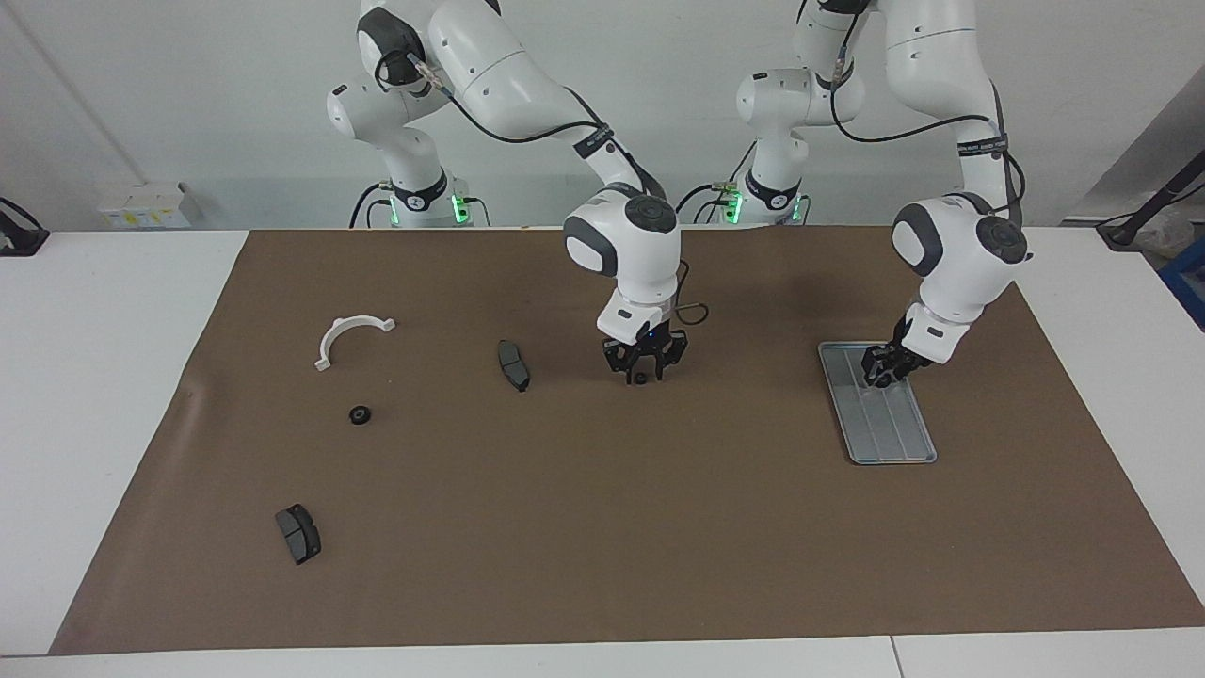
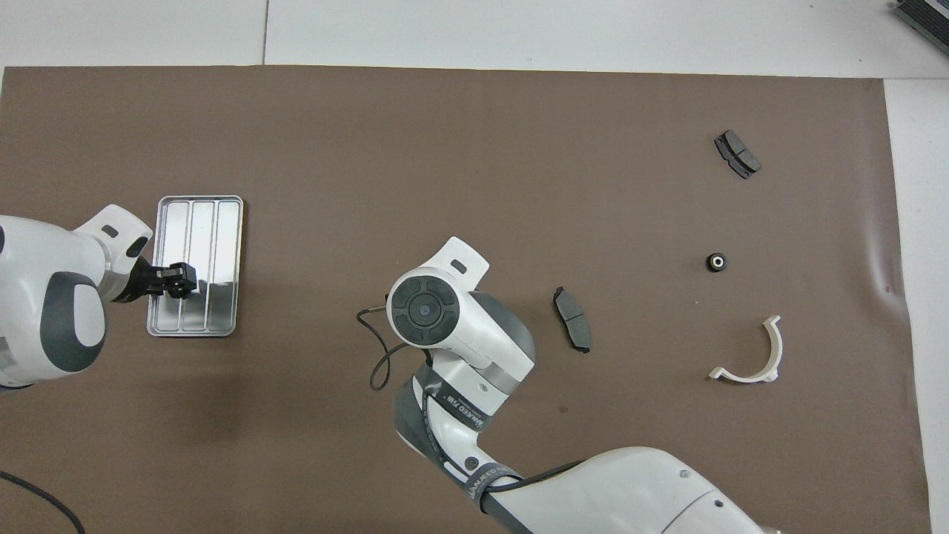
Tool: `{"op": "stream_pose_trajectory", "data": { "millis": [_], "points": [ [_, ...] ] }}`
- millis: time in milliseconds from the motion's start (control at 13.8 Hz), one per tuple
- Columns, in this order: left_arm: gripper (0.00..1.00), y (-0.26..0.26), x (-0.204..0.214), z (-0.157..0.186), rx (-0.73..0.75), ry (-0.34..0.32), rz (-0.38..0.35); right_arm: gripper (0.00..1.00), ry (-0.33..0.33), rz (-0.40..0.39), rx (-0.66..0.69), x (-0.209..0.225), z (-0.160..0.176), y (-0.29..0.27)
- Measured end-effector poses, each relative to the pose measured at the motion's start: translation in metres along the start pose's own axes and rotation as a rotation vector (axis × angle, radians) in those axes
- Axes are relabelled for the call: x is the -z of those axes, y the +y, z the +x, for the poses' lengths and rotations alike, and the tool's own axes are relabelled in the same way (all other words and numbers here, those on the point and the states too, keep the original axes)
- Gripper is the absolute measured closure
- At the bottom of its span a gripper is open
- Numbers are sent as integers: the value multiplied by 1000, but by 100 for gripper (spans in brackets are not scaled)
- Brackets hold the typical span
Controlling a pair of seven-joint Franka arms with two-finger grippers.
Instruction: Place bearing gear from tray to pile
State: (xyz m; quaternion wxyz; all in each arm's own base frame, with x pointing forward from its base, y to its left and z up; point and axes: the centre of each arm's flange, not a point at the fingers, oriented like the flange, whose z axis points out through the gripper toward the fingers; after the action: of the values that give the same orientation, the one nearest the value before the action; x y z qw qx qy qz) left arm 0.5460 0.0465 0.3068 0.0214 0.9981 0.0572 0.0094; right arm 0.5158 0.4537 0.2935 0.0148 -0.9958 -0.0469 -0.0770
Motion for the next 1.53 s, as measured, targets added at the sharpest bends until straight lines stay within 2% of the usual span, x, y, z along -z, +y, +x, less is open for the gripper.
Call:
{"op": "stream_pose_trajectory", "data": {
  "millis": [73,218,291,363,508,581,726,872,1017,1235,1525],
  "points": [
    [43,0,0,0,0,0,0,49,3,2,0,-1,0,0],
    [46,0,-2,-1,-1,-4,0,51,2,2,0,-3,0,0],
    [51,0,-3,-2,-2,-7,0,51,1,1,0,-4,-1,0],
    [51,0,-4,-2,-2,-9,1,51,0,0,0,-5,-1,1],
    [53,1,-5,-2,-3,-10,1,72,0,-1,-1,-5,-1,1],
    [59,1,-5,-2,-3,-9,1,77,-2,-4,-6,-5,0,1],
    [65,2,-5,-2,-5,-8,1,77,-5,-15,-10,-4,0,3],
    [65,3,-5,-2,-7,-4,1,77,6,-32,-28,-4,11,17],
    [65,8,-1,2,-17,9,0,77,41,-49,-74,5,40,54],
    [65,35,13,11,-42,42,-4,77,89,-59,-103,36,89,140],
    [65,121,18,2,47,50,-20,77,120,-78,-115,43,125,239]
  ]
}}
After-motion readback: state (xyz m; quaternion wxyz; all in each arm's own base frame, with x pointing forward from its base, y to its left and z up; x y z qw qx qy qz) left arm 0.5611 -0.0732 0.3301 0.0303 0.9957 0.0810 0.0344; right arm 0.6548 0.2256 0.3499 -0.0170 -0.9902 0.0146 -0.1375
